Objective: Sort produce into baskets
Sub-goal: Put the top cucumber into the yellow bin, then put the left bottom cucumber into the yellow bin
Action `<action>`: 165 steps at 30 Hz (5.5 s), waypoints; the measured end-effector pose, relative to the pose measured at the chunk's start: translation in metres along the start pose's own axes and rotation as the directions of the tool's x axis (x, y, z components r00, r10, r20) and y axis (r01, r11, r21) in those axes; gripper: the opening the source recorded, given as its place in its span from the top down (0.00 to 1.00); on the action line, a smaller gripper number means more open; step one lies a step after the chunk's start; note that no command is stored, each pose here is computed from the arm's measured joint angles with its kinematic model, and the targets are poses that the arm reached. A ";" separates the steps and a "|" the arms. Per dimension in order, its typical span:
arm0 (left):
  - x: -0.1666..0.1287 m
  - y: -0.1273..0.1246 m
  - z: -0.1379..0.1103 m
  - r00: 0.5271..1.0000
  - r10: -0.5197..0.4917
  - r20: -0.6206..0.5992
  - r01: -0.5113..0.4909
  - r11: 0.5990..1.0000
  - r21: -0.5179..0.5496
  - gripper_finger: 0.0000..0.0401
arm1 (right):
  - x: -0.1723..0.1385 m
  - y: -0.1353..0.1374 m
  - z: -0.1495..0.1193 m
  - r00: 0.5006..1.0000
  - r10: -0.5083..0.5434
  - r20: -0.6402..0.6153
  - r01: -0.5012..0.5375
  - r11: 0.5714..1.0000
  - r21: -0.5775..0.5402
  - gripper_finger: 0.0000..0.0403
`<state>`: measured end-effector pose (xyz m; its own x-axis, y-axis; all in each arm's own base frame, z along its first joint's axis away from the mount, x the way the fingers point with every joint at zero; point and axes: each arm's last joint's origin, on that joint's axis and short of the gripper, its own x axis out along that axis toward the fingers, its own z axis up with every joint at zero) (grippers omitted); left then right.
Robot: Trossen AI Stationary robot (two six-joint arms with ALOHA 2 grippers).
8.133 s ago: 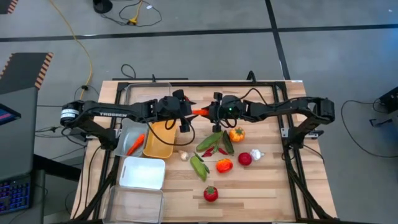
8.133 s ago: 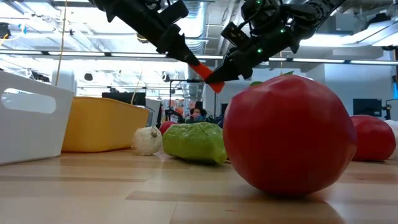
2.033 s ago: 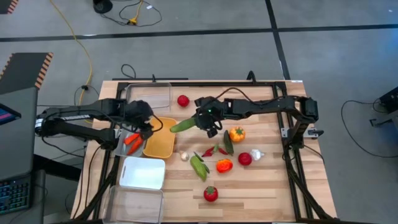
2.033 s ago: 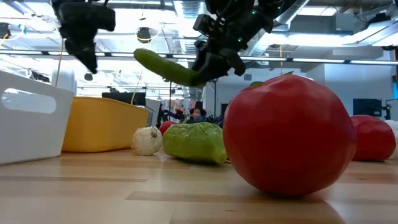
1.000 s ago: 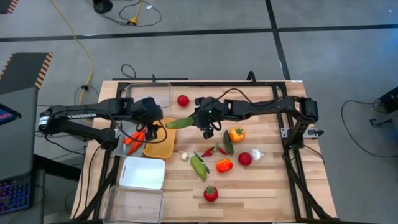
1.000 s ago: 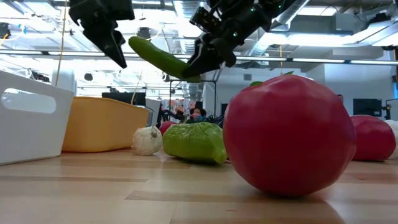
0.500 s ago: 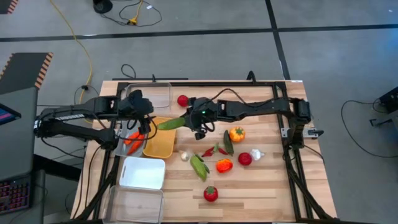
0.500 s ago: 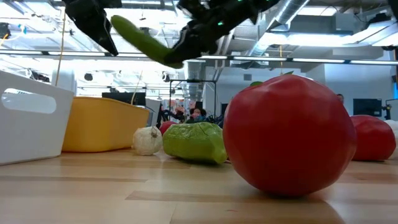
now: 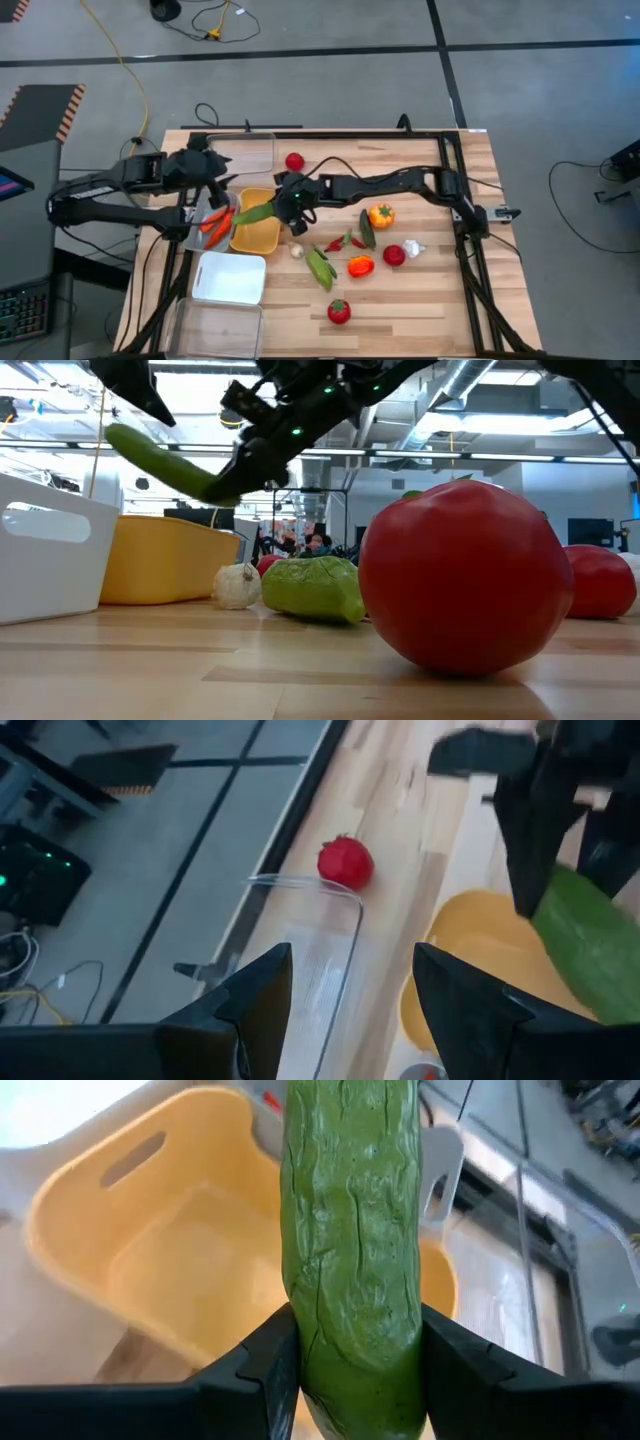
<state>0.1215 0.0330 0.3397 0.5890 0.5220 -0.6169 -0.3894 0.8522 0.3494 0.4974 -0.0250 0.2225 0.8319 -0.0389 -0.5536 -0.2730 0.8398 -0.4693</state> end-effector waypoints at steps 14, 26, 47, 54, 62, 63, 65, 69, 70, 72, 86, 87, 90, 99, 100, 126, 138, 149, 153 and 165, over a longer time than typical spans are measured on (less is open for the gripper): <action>-0.007 0.003 -0.004 1.000 -0.002 0.015 0.002 1.000 -0.015 0.51 | 0.024 0.010 0.004 1.000 0.020 -0.003 -0.020 0.999 -0.031 0.46; -0.005 0.000 -0.002 0.996 -0.082 0.027 0.084 0.995 -0.061 0.51 | 0.018 0.007 0.005 0.998 -0.033 -0.061 0.036 0.999 0.039 0.32; 0.084 -0.056 0.054 0.833 -0.549 0.070 0.540 0.834 0.111 0.51 | -0.140 -0.036 -0.052 0.955 -0.010 -0.297 0.154 0.872 0.464 0.31; 0.120 -0.096 0.065 0.760 -0.647 0.057 0.631 0.757 0.170 0.51 | -0.181 -0.017 -0.073 0.935 -0.091 -0.343 0.270 0.810 0.520 0.31; 0.145 -0.153 0.067 0.684 -0.728 0.041 0.692 0.666 0.278 0.51 | -0.213 0.004 -0.079 0.941 -0.123 -0.317 0.299 0.743 0.599 0.31; 0.147 -0.160 0.065 0.677 -0.735 0.030 0.699 0.656 0.285 0.51 | -0.215 0.006 -0.079 0.943 -0.123 -0.311 0.296 0.737 0.608 0.31; 0.152 -0.175 0.064 0.661 -0.750 0.030 0.709 0.637 0.301 0.51 | -0.219 0.009 -0.078 0.946 -0.125 -0.300 0.293 0.723 0.625 0.31; 0.161 -0.200 0.058 0.641 -0.768 0.000 0.719 0.600 0.350 0.51 | -0.217 0.014 -0.074 0.951 -0.112 -0.287 0.275 0.730 0.625 0.31; 0.164 -0.205 0.056 0.639 -0.769 -0.015 0.722 0.594 0.355 0.51 | -0.215 0.016 -0.073 0.953 -0.109 -0.282 0.269 0.734 0.624 0.31; 0.171 -0.214 0.055 0.639 -0.768 -0.043 0.730 0.587 0.351 0.51 | -0.213 0.018 -0.070 0.957 -0.109 -0.269 0.259 0.737 0.624 0.31; 0.196 -0.233 0.060 0.643 -0.740 -0.197 0.754 0.565 0.336 0.51 | -0.188 0.033 -0.071 0.955 -0.048 -0.294 0.222 0.772 0.596 0.31; 0.196 -0.233 0.060 0.643 -0.737 -0.208 0.755 0.565 0.332 0.51 | -0.187 0.032 -0.070 0.956 -0.052 -0.289 0.222 0.771 0.597 0.31; 0.197 -0.232 0.062 0.663 -0.721 -0.201 0.738 0.584 0.338 0.51 | -0.183 0.034 -0.073 0.951 -0.039 -0.308 0.223 0.775 0.591 0.31; 0.194 -0.235 0.062 0.684 -0.704 -0.190 0.721 0.613 0.322 0.50 | -0.183 0.033 -0.073 0.952 -0.042 -0.304 0.224 0.774 0.593 0.31; 0.194 -0.236 0.062 0.684 -0.704 -0.188 0.720 0.613 0.324 0.49 | -0.183 0.033 -0.073 0.952 -0.043 -0.304 0.224 0.774 0.592 0.31; 0.197 -0.230 0.056 0.674 -0.694 -0.255 0.719 0.535 0.444 0.37 | -0.184 0.033 -0.073 0.951 -0.041 -0.306 0.225 0.773 0.593 0.31; 0.203 -0.233 0.053 0.693 -0.671 -0.263 0.698 0.535 0.475 0.37 | -0.184 0.033 -0.073 0.951 -0.042 -0.305 0.224 0.774 0.593 0.31; 0.219 -0.247 0.037 0.711 -0.621 -0.329 0.688 0.519 0.508 0.38 | -0.184 0.033 -0.073 0.952 -0.042 -0.303 0.223 0.774 0.593 0.31; 0.219 -0.247 0.037 0.713 -0.619 -0.329 0.687 0.520 0.507 0.45 | -0.184 0.033 -0.073 0.952 -0.042 -0.303 0.223 0.774 0.593 0.31; 0.204 -0.237 0.059 0.752 -0.561 -0.346 0.650 0.544 0.531 0.59 | -0.184 0.033 -0.073 0.951 -0.041 -0.306 0.224 0.774 0.592 0.31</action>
<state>0.3753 -0.0604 0.1729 0.4160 -0.0970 -0.9042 0.5473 0.8207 0.1638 0.3004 -0.0295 0.2585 0.6544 -0.2368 -0.7181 0.2608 0.9621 -0.0797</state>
